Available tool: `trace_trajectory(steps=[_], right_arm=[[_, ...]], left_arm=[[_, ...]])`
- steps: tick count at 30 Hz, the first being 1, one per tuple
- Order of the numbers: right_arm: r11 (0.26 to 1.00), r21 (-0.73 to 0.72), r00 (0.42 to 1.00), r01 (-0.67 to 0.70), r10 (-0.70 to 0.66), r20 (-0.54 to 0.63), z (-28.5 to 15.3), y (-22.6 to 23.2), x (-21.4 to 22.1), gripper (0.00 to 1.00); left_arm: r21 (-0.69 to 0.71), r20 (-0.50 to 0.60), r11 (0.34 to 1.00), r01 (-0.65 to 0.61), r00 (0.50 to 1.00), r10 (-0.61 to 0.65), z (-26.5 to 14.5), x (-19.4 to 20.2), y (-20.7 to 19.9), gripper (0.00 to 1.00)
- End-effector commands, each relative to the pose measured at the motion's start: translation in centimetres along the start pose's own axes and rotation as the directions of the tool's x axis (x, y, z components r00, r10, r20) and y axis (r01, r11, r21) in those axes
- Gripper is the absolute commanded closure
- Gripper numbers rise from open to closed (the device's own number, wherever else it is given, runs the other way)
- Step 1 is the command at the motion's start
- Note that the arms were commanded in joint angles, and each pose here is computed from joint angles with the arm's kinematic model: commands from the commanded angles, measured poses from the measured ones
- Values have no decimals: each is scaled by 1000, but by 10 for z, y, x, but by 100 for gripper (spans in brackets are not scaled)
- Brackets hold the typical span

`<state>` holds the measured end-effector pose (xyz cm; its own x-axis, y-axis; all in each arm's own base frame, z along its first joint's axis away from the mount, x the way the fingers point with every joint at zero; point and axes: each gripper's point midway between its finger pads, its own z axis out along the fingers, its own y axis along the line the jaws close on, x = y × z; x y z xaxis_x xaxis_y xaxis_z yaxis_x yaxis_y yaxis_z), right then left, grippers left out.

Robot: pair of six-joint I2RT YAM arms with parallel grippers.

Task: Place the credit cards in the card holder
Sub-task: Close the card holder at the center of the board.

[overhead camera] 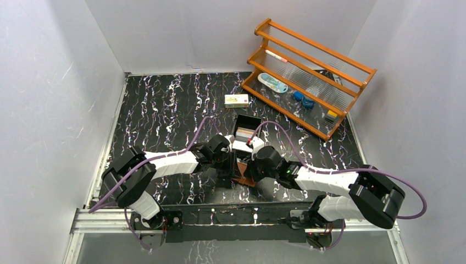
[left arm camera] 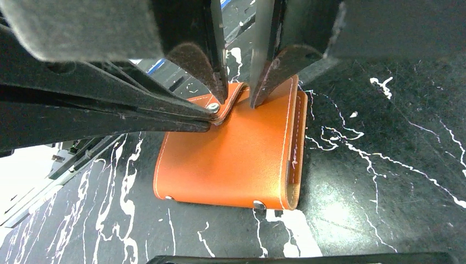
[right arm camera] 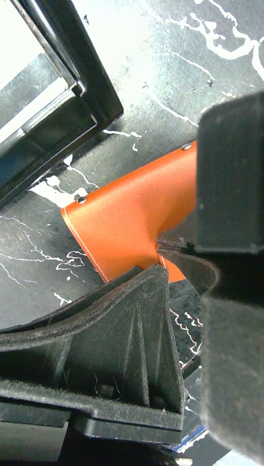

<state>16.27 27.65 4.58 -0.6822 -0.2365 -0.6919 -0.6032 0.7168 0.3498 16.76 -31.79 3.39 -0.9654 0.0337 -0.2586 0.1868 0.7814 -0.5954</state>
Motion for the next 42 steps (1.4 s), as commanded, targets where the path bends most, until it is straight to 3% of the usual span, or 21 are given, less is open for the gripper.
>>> trace_trajectory(steps=[1, 18, 25, 28, 32, 42], right_arm=[[1000, -2, 998, 27, -27, 50, 0, 0, -16, 100], [999, -3, 998, 51, -51, 29, 6, -6, -8, 100], [1000, 9, 999, 16, -16, 31, 3, -8, -7, 100], [1000, 18, 999, -18, 17, 41, -3, -4, -17, 85], [997, 20, 996, -77, 76, 44, -13, 1, -23, 78], [993, 75, 995, -95, 95, -6, -16, -6, -15, 75]], left_arm=[[-90, -26, 995, -28, 999, 26, 5, 10, 24, 79], [-31, -52, 997, -70, 996, 68, 8, 10, 12, 74], [-108, -86, 991, -78, 994, 69, 12, 16, 27, 72], [-162, -109, 982, -92, 991, 75, 15, 20, 35, 73], [-209, -141, 972, -110, 987, 81, 19, 25, 41, 76], [-227, -146, 968, -112, 986, 80, 20, 27, 42, 76]])
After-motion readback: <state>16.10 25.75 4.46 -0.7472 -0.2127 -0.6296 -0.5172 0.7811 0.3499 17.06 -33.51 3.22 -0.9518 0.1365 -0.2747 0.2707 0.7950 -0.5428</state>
